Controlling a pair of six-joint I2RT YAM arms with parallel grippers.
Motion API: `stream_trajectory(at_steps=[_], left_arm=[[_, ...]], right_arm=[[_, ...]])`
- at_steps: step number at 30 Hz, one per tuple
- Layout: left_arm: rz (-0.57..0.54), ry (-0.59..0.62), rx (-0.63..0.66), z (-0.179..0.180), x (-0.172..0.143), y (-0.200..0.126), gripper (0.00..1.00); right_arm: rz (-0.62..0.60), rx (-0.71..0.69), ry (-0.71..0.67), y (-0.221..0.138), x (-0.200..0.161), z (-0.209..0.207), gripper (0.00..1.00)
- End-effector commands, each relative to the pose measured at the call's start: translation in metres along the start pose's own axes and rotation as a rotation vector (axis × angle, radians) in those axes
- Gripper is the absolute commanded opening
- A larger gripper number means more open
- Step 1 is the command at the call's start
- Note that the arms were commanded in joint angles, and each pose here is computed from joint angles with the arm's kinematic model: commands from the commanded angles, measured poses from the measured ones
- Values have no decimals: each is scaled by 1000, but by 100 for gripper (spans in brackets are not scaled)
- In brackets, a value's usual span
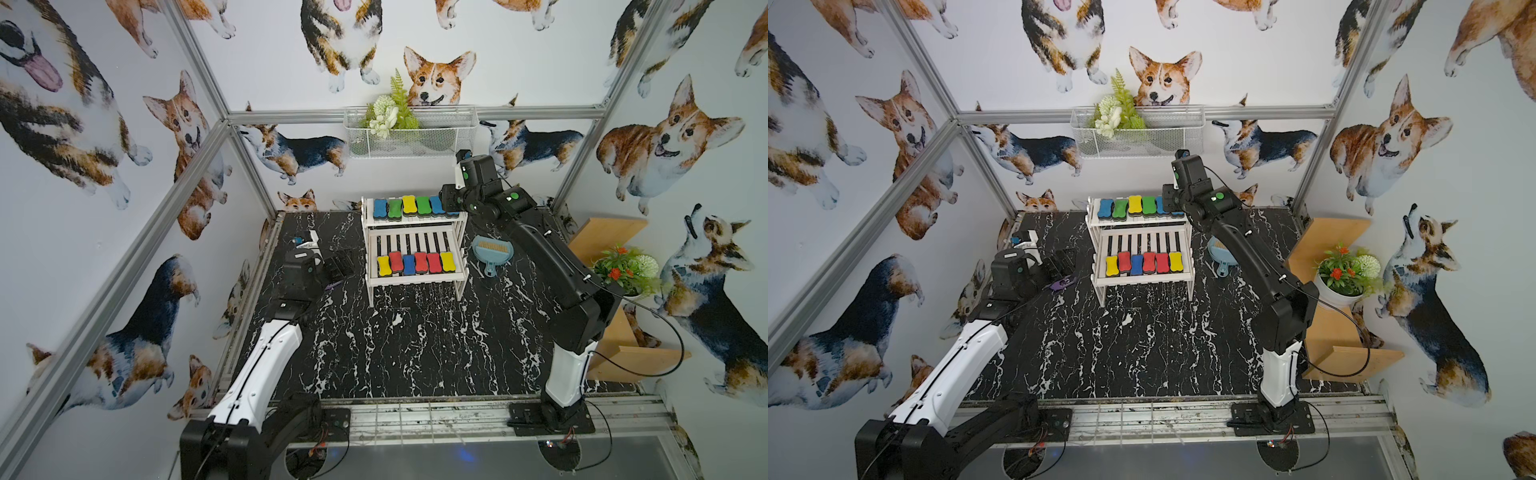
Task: Remove the whiteboard erasers from the shelf
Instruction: Pick up the whiteboard eraser from the shelf.
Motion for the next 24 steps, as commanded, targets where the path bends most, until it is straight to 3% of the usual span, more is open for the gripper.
stream_trajectory(at_steps=[1,24], left_arm=[[-14,6,-14,-1,2,1,99],[-4,7,-17,-2,-2,2,99]], right_arm=[[19,-28,-18,0,-3,-4,47],[2,-69,-24,-2,-8,-13,46]])
Point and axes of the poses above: each gripper's point midway between its finger pads, its own y axis out along the fingers, its own z axis along the line the jaws close on, x = y × z, the point moved 7 cm from there along -y, back along the fingers, and after that the axes turned 15 degrees about y, right-handed, at the moved point
